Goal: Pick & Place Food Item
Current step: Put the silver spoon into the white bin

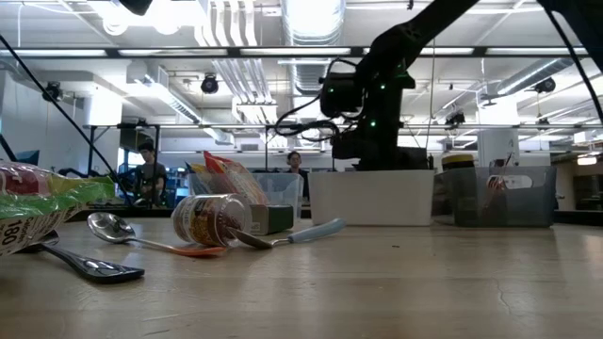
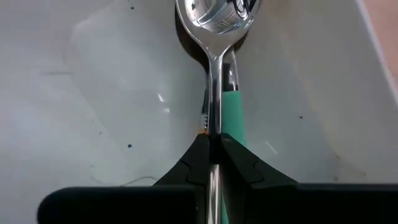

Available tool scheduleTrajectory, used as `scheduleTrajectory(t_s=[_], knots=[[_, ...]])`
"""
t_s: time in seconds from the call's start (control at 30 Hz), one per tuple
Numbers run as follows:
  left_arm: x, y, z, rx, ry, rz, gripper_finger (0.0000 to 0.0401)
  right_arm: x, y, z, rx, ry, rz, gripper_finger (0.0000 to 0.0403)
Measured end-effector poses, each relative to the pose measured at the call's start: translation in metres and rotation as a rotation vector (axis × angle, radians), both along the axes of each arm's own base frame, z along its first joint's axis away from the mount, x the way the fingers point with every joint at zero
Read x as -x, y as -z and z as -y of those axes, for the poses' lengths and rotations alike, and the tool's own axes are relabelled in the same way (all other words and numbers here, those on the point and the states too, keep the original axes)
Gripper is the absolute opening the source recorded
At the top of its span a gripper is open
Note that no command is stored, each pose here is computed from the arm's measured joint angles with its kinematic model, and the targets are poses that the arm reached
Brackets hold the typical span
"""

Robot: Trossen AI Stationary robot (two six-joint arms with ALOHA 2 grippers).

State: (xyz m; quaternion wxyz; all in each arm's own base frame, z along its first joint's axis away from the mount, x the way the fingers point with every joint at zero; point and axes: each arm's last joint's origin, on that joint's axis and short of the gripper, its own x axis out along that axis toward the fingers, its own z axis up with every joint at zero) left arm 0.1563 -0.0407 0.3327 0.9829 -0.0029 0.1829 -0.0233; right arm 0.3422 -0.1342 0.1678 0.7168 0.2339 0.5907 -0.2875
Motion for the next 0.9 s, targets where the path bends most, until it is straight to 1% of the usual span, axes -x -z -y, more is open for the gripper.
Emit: scheduleTrajectory(t_s=[0.2, 0.4, 0.6, 0.73, 0.8, 0.9], knots=[[0.0001, 0.0001, 0.0001, 0.000, 0.001, -0.001, 0.0306, -0.0081, 0.0084, 0.0032, -0.013, -0.038, -0.053, 0.0013], [0.0005, 0.0012, -0.0001, -0.004, 0.001, -0.012, 0.0306, -0.0081, 0.0052, 0.0031, -0.011, -0.054, -0.052, 0.0013], [0.0006, 0.0016, -0.0001, -0.005, 0.001, -0.017, 0.0306, -0.0063, 0.0034, 0.0024, -0.009, -0.056, -0.048, 0.0013], [0.0006, 0.0016, -0.0001, -0.005, 0.000, -0.017, 0.0306, -0.0061, 0.0044, 0.0024, -0.013, -0.032, -0.048, 0.0015], [0.0006, 0.0016, -0.0001, -0.005, 0.000, -0.017, 0.0306, -0.0061, 0.0045, 0.0024, -0.013, -0.034, -0.049, 0.0028], [0.0006, 0.0016, -0.0001, -0.005, 0.001, -0.017, 0.0306, -0.0059, 0.0048, 0.0019, -0.017, -0.027, -0.049, 0.0068]])
